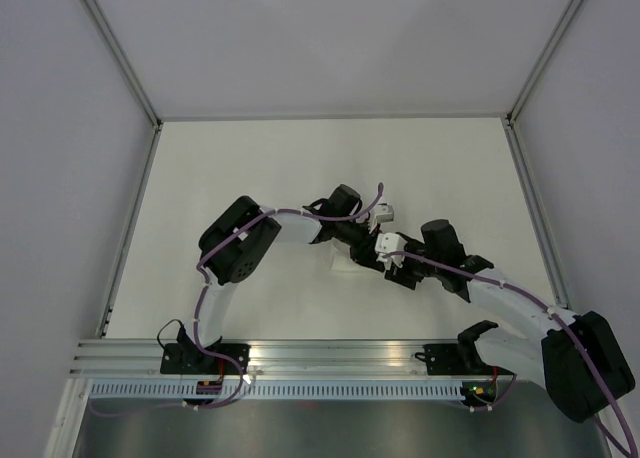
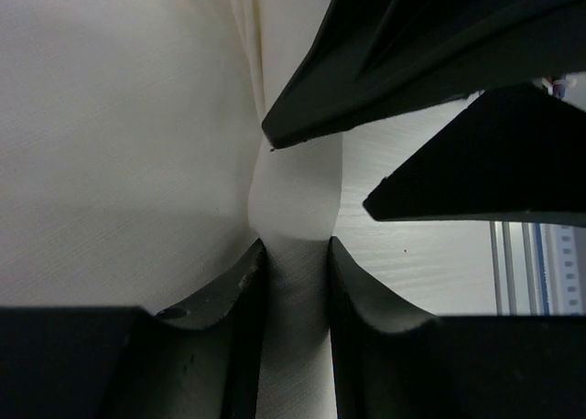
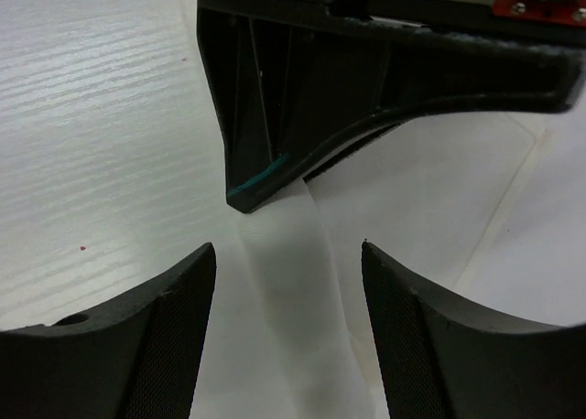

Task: Fold the napkin, place the utensils inside, and roll it up
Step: Roll the napkin with the utensil

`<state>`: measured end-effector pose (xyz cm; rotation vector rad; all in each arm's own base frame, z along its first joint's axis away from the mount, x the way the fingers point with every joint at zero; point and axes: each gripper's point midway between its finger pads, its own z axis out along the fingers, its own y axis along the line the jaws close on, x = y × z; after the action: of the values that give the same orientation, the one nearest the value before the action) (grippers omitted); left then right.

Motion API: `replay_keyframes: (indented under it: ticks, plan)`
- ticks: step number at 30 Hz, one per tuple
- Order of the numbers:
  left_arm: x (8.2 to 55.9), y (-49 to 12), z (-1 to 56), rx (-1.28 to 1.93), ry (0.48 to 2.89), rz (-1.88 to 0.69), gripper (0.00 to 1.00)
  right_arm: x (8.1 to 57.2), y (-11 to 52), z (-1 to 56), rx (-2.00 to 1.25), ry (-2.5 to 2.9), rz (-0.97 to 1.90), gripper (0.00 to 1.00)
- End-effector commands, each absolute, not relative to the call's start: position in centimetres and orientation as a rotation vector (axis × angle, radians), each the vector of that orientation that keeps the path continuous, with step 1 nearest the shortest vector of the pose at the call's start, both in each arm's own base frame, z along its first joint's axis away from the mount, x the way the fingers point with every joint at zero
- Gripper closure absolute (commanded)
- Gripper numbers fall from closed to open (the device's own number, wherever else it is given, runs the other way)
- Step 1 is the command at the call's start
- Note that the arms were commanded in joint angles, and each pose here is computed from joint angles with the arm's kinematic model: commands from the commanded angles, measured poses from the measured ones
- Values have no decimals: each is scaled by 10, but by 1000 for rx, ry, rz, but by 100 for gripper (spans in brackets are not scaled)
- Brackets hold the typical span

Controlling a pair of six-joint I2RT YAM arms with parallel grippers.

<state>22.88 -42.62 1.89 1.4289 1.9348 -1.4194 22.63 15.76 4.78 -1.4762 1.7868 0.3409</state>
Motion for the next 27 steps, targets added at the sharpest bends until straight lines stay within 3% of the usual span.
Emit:
replay_keyframes:
  ticks: [1, 9, 13, 17, 22, 27]
  plan:
    - [174, -368, -65, 1353, 2504, -1383, 98, 244, 162, 51, -1446, 1735, 221, 29]
    - [177, -372, -64, 1330, 2513, -1396, 98, 237, 173, 30, -1509, 1737, 158, 31]
    - [178, -373, -63, 1326, 2510, -1395, 96, 240, 170, 21, -1513, 1771, 126, 42]
    - [180, -377, -54, 1296, 2501, -1422, 82, 236, 166, 15, -1510, 1797, 123, 64]
    - [190, -385, -28, 1263, 2419, -1468, 62, 232, 167, 12, -1518, 1823, 154, 74]
    - [210, -390, 4, 1177, 2333, -1494, 59, 228, 171, 9, -1539, 1844, 208, 80]
